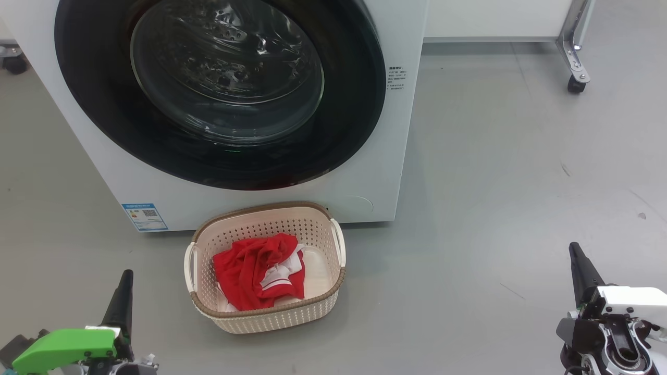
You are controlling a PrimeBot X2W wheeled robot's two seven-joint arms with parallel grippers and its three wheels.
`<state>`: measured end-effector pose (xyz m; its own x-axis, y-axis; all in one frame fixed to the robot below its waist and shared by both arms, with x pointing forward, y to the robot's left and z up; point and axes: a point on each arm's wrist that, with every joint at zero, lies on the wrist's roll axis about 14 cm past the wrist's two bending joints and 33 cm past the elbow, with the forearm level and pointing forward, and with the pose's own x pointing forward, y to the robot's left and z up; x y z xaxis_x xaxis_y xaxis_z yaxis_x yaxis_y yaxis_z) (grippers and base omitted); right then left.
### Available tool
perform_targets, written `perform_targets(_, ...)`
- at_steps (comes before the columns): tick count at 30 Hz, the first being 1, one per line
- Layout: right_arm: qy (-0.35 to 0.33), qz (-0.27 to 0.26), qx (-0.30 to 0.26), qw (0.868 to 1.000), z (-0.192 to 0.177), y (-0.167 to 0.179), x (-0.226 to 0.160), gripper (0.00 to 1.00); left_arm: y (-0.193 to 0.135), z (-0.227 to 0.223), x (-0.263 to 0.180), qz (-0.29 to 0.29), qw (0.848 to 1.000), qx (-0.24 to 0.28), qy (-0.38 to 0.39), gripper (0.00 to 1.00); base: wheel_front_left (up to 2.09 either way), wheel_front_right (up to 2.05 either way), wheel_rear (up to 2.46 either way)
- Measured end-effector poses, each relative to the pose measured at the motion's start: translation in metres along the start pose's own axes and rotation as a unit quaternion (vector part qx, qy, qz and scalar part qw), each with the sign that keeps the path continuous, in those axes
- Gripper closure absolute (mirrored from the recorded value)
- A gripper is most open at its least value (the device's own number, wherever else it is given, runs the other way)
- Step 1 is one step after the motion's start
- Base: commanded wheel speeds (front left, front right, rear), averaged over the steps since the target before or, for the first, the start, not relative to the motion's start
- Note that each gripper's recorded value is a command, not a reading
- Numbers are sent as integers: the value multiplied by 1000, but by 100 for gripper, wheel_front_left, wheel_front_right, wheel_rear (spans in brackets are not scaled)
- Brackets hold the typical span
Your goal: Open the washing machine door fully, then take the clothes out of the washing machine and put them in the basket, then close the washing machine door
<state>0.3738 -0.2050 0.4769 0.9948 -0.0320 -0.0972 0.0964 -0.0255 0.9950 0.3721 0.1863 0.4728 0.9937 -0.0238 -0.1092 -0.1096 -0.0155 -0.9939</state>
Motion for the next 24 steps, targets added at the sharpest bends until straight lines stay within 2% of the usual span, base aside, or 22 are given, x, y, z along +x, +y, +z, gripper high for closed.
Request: perform_targets(24, 1, 0, 0, 1000, 0, 0, 0, 100, 0, 0, 0, -1, 1000, 0, 0, 100, 0, 0, 0)
